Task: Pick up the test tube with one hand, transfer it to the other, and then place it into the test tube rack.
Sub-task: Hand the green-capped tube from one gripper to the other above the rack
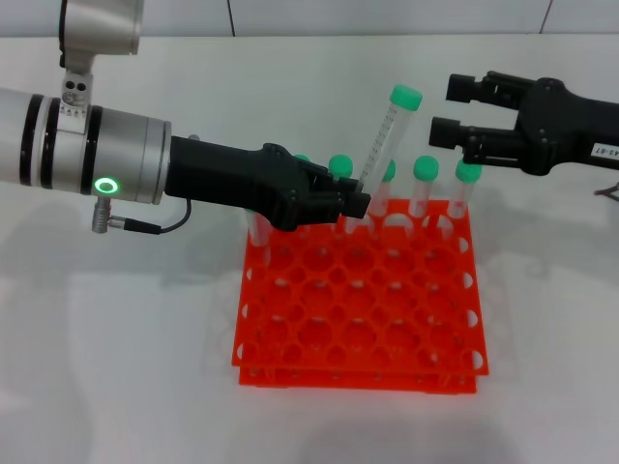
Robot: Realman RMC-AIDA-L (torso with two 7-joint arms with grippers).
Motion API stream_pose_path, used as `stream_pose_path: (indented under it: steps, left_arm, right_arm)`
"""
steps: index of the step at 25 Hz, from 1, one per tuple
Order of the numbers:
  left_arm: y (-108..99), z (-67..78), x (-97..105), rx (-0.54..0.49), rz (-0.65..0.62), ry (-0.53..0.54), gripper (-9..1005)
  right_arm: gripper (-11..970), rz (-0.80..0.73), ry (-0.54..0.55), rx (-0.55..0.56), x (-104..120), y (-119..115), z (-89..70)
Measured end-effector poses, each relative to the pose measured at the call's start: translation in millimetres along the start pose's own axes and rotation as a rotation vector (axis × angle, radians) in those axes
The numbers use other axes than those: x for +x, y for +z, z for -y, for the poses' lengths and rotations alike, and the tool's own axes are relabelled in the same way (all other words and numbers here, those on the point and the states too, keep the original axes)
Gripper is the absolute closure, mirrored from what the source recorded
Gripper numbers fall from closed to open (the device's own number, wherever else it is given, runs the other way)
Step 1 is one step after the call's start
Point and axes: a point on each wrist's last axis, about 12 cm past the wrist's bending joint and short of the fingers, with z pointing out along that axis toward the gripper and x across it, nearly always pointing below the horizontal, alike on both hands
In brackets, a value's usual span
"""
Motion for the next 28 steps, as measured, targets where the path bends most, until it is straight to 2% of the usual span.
stream_pose_path:
  steps: [8, 28]
  left_arm:
    - [1.8, -0.4, 1.6, -0.008, 0.004, -0.005, 818]
    - [6.1, 0.8, 4.9, 0.006, -0.003, -0.022, 817]
  right_arm:
    - [199, -0.003, 0.003, -0.035, 1.2, 9.7, -4.2]
    - [221, -0.016, -0.003, -0.057, -2.8, 25.7, -1.6]
